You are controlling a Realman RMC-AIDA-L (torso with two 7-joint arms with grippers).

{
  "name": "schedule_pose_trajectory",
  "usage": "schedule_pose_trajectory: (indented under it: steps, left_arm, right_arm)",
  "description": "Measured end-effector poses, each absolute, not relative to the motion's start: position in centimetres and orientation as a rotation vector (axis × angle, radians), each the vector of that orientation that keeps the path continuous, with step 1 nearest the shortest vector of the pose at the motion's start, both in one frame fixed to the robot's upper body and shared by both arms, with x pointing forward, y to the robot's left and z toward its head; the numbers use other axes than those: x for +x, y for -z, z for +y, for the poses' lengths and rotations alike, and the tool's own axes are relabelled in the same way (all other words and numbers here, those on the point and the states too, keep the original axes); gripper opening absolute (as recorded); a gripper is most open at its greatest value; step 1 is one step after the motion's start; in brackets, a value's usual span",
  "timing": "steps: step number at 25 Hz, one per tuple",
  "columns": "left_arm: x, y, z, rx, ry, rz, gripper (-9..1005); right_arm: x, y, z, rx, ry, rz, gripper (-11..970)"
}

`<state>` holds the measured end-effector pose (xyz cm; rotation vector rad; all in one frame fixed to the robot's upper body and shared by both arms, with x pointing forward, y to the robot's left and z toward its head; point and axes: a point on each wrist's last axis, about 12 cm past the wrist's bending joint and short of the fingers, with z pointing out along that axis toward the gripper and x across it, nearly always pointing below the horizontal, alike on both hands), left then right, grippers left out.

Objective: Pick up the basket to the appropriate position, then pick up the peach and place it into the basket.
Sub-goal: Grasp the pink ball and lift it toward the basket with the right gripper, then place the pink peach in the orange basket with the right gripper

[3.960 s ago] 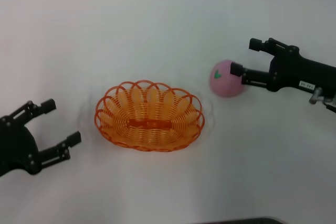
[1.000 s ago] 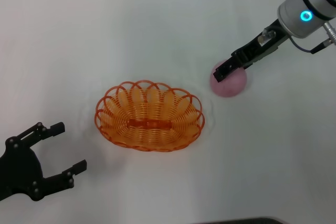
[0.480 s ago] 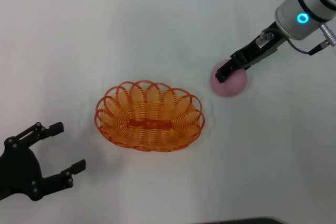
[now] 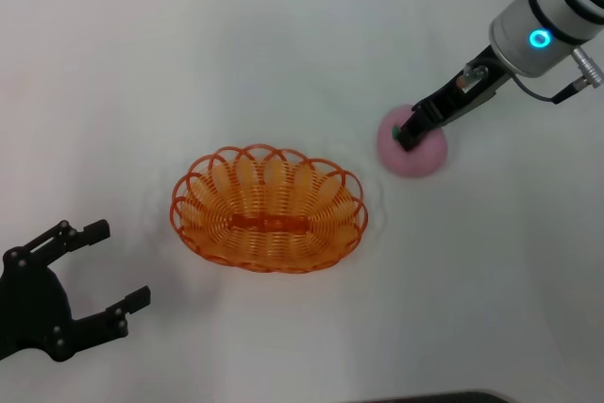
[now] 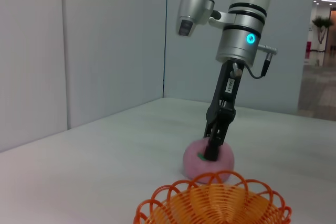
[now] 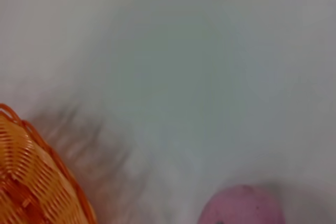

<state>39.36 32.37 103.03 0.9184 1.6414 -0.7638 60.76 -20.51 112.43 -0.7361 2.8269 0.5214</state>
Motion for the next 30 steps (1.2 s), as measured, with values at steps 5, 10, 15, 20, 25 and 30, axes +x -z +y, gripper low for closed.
schedule_pose_trajectory:
  steps: [5, 10, 15, 20, 25, 30]
  left_arm:
    - [39.3, -103.1, 32.4, 0.913, 0.762, 1.641, 875]
    - [39.1, -103.1, 32.5, 0.907, 0.766, 1.635, 875]
    - [39.0, -103.1, 32.6, 0.896, 0.760, 1.637, 876]
    - [38.9, -103.1, 32.7, 0.893, 0.759, 1.640, 876]
    - [38.9, -103.1, 32.7, 0.890, 0.758, 1.643, 876]
    - [38.9, -103.0, 32.7, 0.883, 0.758, 1.644, 876]
  right_arm:
    - [60.7, -112.9, -20.7, -0.728, -0.612, 2.800, 315]
    - [60.5, -113.8, -20.6, -0.739, -0.759, 2.746, 275]
    - [60.2, -114.7, -20.0, -0.772, -0.881, 2.687, 276]
    - [59.9, -115.2, -18.7, -0.826, -1.006, 2.607, 276]
    - [59.9, -114.8, -17.3, -0.880, -1.040, 2.576, 285]
    - [59.8, -114.0, -15.4, -0.949, -1.061, 2.567, 293]
